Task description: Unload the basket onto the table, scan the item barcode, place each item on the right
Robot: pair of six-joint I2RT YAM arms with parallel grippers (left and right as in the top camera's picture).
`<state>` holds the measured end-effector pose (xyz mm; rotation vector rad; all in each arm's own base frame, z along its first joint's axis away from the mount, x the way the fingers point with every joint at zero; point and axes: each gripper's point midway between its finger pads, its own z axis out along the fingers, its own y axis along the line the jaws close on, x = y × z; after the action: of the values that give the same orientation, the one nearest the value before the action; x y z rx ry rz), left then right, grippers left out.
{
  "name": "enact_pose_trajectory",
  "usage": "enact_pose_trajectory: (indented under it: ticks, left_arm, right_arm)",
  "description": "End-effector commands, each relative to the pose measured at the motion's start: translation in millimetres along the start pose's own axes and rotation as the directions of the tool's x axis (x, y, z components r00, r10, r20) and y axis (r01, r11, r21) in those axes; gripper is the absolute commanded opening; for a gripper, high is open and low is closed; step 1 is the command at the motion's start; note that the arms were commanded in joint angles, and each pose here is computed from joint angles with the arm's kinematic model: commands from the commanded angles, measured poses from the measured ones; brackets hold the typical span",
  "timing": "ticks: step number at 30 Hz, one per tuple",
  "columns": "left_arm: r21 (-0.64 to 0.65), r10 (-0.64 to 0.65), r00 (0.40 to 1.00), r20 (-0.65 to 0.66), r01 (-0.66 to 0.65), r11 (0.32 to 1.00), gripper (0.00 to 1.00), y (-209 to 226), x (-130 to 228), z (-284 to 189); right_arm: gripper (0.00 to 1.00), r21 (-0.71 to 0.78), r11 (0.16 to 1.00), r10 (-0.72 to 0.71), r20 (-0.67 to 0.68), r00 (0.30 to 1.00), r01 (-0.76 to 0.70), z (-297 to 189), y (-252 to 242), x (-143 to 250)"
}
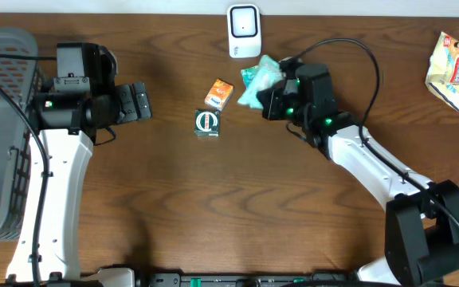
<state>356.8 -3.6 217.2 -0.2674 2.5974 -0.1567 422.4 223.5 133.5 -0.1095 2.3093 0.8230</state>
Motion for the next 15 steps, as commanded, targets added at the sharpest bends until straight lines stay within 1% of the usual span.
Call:
enact_pose_trajectory:
  ticks: [1, 3, 7, 9, 12, 14, 15]
  left_arm:
    - [-0.010, 0.000, 1.000, 0.001, 0.000, 1.000, 0.98, 3, 0, -1]
    - [-0.010, 0.000, 1.000, 0.001, 0.000, 1.000, 0.98, 3, 0, -1]
    - [-0.010, 0.000, 1.000, 0.001, 0.000, 1.000, 0.98, 3, 0, -1]
    - [-0.010, 0.000, 1.000, 0.001, 0.000, 1.000, 0.98, 3, 0, -1]
    - [-0.010, 0.000, 1.000, 0.001, 0.000, 1.000, 0.98, 3, 0, -1]
    - [-0.010, 0.000, 1.000, 0.001, 0.000, 1.000, 0.98, 3, 0, -1]
    - [-0.010, 0.000, 1.000, 0.001, 0.000, 1.000, 0.98, 3, 0, -1]
  right_arm:
    - [0.01, -0.148, 0.975, -0.174, -0.031, 0.984, 0.167, -4, 29, 7]
    - [0.01, -0.146, 0.975, -0.174, -0.026, 0.984, 0.168, -5, 29, 4]
    - [0.01, -0.134, 0.975, -0.177, 0.015, 0.984, 0.177, -11, 30, -27]
    - [0.01, -0.131, 0.968, -0.213, 0.020, 0.977, 0.214, -12, 35, -48]
    - [0.01, -0.125, 0.959, -0.258, -0.022, 0.966, 0.254, -1, 39, -68]
    - [0.01, -0.141, 0.951, -0.285, -0.067, 0.956, 0.274, 9, 41, -73]
    - [0.01, -0.140, 0.951, -0.292, -0.110, 0.950, 0.276, 22, 38, -82]
